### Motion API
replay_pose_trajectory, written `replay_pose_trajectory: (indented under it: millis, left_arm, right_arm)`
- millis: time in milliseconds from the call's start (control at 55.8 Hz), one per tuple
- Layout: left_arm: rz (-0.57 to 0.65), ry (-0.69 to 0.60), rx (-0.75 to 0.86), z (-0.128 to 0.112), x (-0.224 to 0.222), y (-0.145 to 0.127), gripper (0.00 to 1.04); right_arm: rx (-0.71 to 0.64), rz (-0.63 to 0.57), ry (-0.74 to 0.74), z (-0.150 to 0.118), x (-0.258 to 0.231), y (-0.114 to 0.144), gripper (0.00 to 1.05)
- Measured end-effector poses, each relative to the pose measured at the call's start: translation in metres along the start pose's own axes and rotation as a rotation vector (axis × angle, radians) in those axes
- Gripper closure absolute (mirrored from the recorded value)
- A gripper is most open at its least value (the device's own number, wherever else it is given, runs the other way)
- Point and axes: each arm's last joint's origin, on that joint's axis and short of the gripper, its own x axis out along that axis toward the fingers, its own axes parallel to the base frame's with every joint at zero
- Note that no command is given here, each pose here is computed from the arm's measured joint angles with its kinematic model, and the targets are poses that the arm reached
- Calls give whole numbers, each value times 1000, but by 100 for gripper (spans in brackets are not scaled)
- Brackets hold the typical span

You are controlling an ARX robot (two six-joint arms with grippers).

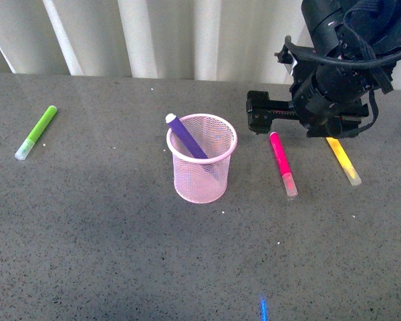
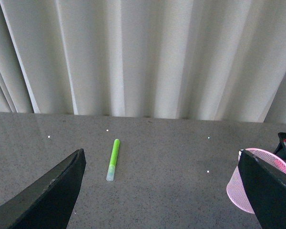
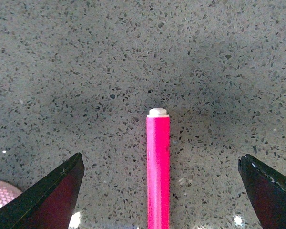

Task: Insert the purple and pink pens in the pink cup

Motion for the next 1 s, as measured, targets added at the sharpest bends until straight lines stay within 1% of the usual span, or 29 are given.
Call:
replay_pose_trajectory:
  millis: [323,592,681,789,825,915,1004]
  left_arm:
    - [0,0,0,0,0,0,7]
    - [0,0,0,0,0,0,7]
    - [0,0,0,0,0,0,7]
    - [0,0,0,0,0,0,7]
    - [0,0,0,0,0,0,7]
    - [0,0,0,0,0,0,7]
    - [0,0,0,0,0,0,7]
  right_arm:
    - [33,-10,42,4,31,4,7]
    - [39,-9,36,4,36,8,7]
    - [40,-18,22,4,37,8,17]
    - [45,-27,17,4,38,4,33]
    - [50,-29,15,5,38,2,42]
    - [62,-35,14,6,38,-4,60]
    - [71,-34,15,7,38,-9,72]
